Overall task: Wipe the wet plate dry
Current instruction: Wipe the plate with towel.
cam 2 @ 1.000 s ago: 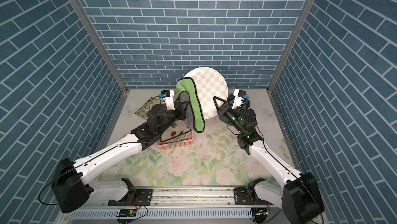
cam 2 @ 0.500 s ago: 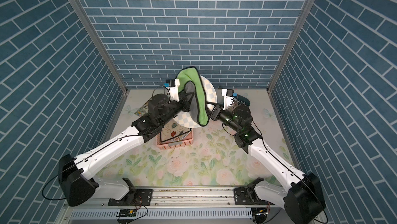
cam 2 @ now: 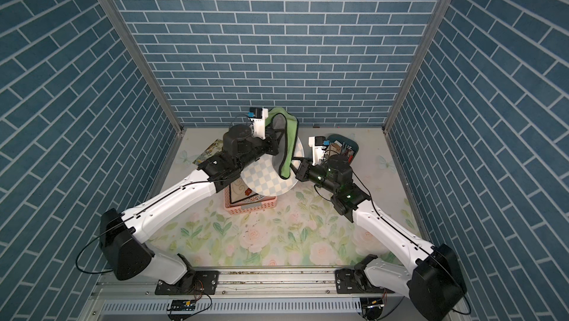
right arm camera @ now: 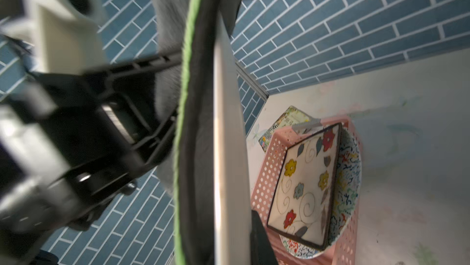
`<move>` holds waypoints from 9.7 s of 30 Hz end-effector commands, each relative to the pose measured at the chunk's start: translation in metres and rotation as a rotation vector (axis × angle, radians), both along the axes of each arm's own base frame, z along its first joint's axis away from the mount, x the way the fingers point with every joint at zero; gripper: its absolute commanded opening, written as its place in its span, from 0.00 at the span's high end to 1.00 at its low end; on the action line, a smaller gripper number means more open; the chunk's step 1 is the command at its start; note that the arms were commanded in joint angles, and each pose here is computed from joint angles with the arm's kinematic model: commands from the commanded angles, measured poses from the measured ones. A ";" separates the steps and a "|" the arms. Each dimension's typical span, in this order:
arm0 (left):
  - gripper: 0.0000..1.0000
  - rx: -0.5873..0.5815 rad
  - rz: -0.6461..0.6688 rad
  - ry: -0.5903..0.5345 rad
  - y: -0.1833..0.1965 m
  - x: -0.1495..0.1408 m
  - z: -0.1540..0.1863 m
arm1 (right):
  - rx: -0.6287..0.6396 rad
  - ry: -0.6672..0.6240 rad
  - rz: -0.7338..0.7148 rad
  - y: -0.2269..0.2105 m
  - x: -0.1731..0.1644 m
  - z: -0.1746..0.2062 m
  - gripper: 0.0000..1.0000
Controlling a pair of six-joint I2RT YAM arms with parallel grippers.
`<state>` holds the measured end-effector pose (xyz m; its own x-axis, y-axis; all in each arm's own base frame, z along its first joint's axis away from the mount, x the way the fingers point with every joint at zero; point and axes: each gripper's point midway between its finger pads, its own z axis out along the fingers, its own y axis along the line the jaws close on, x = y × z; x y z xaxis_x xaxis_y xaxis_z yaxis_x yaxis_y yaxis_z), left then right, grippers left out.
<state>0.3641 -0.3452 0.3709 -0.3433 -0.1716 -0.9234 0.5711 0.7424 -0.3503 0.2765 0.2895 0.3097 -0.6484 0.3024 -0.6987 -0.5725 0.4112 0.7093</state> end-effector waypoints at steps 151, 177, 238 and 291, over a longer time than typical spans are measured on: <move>1.00 -0.116 0.191 -0.118 0.127 -0.036 0.074 | 0.680 -0.366 0.180 -0.016 -0.016 0.157 1.00; 1.00 -0.022 0.129 0.071 0.077 0.006 -0.017 | 0.451 -0.488 0.247 0.040 -0.049 0.167 1.00; 1.00 -0.976 -0.629 -0.137 0.173 -0.097 0.155 | 0.724 -0.556 0.174 -0.111 -0.039 0.208 1.00; 1.00 -1.292 -1.121 -0.202 0.126 -0.179 0.255 | 0.765 -0.603 0.400 -0.051 -0.029 0.251 1.00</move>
<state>0.2395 -0.2665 0.5729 -0.8107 -0.4830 -0.3308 0.5855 -0.6647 -0.4642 0.2614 0.2341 0.5696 -0.4645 0.6309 -0.6215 -0.8839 -0.3735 0.2815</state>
